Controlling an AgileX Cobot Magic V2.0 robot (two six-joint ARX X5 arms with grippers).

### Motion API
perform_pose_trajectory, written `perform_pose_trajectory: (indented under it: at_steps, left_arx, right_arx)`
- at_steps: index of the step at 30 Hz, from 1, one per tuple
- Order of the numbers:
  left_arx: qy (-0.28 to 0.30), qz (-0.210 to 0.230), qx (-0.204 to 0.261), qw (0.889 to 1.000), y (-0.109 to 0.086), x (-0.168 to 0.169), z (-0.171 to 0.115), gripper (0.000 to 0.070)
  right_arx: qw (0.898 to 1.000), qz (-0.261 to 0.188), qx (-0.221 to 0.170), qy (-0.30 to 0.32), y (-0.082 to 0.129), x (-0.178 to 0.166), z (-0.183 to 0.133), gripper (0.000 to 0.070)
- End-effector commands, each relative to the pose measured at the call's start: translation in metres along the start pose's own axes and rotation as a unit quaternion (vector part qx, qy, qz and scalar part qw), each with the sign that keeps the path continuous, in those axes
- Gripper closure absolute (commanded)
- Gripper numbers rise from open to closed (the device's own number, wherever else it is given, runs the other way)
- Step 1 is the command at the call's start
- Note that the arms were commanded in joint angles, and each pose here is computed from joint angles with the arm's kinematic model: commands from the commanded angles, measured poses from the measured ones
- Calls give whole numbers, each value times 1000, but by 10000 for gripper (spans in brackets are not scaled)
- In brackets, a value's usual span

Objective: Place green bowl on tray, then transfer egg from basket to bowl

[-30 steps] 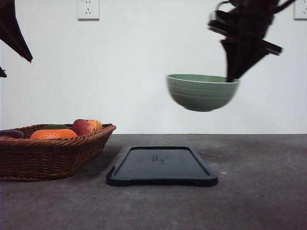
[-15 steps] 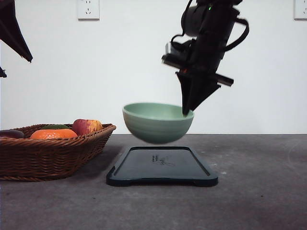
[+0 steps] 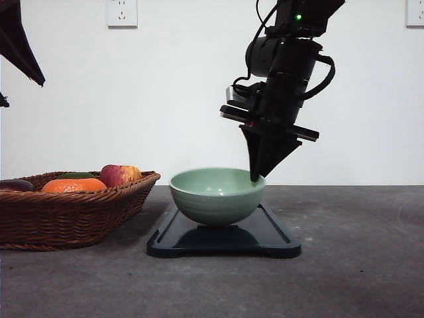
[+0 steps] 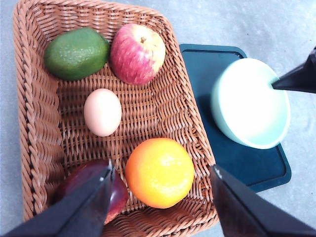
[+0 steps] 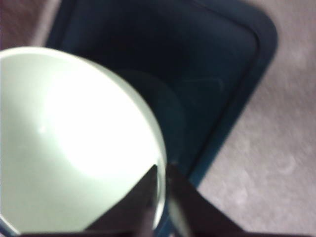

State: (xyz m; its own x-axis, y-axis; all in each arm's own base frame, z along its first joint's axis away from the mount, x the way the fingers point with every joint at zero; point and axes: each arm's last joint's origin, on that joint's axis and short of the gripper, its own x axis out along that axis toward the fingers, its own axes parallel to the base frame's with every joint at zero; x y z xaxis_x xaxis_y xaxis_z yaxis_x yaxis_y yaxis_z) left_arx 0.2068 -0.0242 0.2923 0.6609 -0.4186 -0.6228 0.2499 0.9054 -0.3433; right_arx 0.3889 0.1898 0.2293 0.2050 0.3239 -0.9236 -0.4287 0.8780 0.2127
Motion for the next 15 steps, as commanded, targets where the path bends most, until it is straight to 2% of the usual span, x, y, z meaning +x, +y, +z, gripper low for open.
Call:
perform_pose_trajectory:
  at_steps: [1,9,15]
  left_arx:
    - [-13,-5,7,1000,-3,-3,7,309]
    - [-13,-5,8,1000,-3,-3,7,309]
    - [-12,-5,7,1000,-3,-3,7,309]
  right_arx:
    - [1000,2,0,-2,4,3,4,527]
    - [1000,1,-4,-3,9,-12,6,514]
    - [998,-11,-17,-65,15,-44,1,514]
